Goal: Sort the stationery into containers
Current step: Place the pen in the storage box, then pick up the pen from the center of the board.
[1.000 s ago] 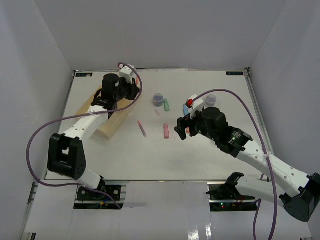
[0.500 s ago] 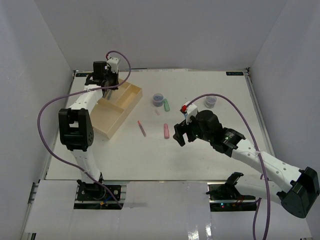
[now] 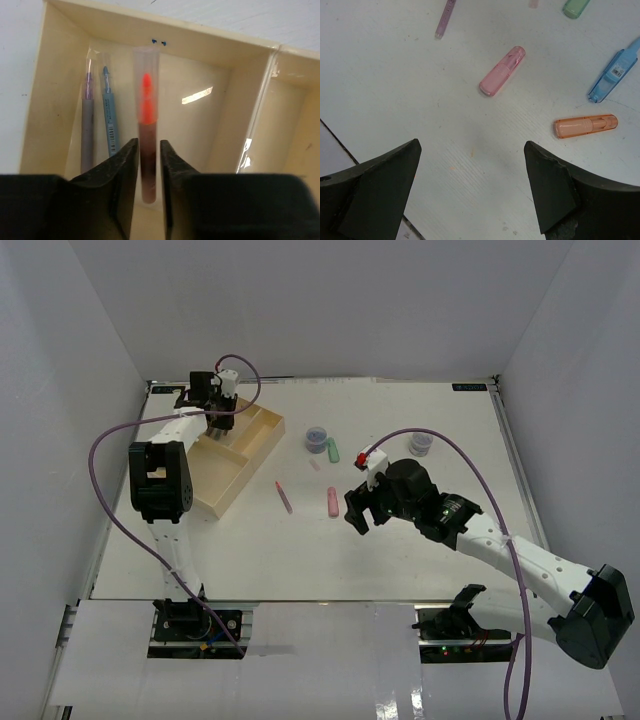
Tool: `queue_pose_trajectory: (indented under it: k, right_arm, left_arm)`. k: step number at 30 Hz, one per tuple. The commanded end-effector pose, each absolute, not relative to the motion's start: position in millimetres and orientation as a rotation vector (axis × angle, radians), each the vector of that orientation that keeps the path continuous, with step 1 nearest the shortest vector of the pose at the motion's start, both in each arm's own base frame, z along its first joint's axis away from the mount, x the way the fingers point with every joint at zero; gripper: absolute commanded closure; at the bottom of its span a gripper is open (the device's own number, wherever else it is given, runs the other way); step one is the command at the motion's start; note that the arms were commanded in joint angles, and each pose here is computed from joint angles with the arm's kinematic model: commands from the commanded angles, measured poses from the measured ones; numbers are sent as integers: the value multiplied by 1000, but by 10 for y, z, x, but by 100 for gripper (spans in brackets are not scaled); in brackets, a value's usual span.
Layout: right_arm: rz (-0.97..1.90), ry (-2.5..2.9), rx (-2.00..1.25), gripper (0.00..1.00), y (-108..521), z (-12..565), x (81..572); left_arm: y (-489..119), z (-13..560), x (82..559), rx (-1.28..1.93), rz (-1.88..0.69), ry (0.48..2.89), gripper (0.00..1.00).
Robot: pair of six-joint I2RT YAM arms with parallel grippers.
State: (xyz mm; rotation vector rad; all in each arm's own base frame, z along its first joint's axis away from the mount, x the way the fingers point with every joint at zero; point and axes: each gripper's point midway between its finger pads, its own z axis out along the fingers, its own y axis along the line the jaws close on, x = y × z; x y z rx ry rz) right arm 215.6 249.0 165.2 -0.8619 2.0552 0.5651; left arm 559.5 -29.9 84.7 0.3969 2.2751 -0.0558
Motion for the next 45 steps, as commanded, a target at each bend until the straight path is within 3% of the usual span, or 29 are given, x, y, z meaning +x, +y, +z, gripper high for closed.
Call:
queue_pose_trajectory:
  k: [1,4,8,13,15,19,23,28,34,45]
  right_arm:
    - [596,1998,-868,10,2569,1798,2201]
    - [599,2000,-869,10,2566,1792,2190]
    - [602,1999,-865,10,2567,1804,2190]
    - [613,1994,-865,10,2594,1843,2195]
    - [620,1988,-866,10,2622,1878,2211]
    - [628,2008,-878,9,2692,1831,2251]
    - [657,1990,-889,9,2832,1831,2322]
    - [665,2003,-924,7,3061,1704,2440]
    - [608,2047,-988,5,3410,1410,2588]
    - [510,2112,-992,0,3866,972,2704]
  left_arm:
    - [-265,1108,5705,401,-41,2218,63]
    - [-260,1144,5730,397,-36,2210,54]
    - [-279,1225,5761,388,-47,2193,50]
    - [-367,1668,5733,346,-106,2118,48]
    - [-416,1887,5687,293,-150,2088,41]
    - [-519,2599,5438,209,-239,1976,31]
    - [-539,2889,5116,72,-306,1947,20]
    - [-498,2659,4623,-99,-344,2017,3]
    - [-472,2545,4028,-224,-375,2017,2]
    - [-863,2182,3576,-165,-520,2100,2]
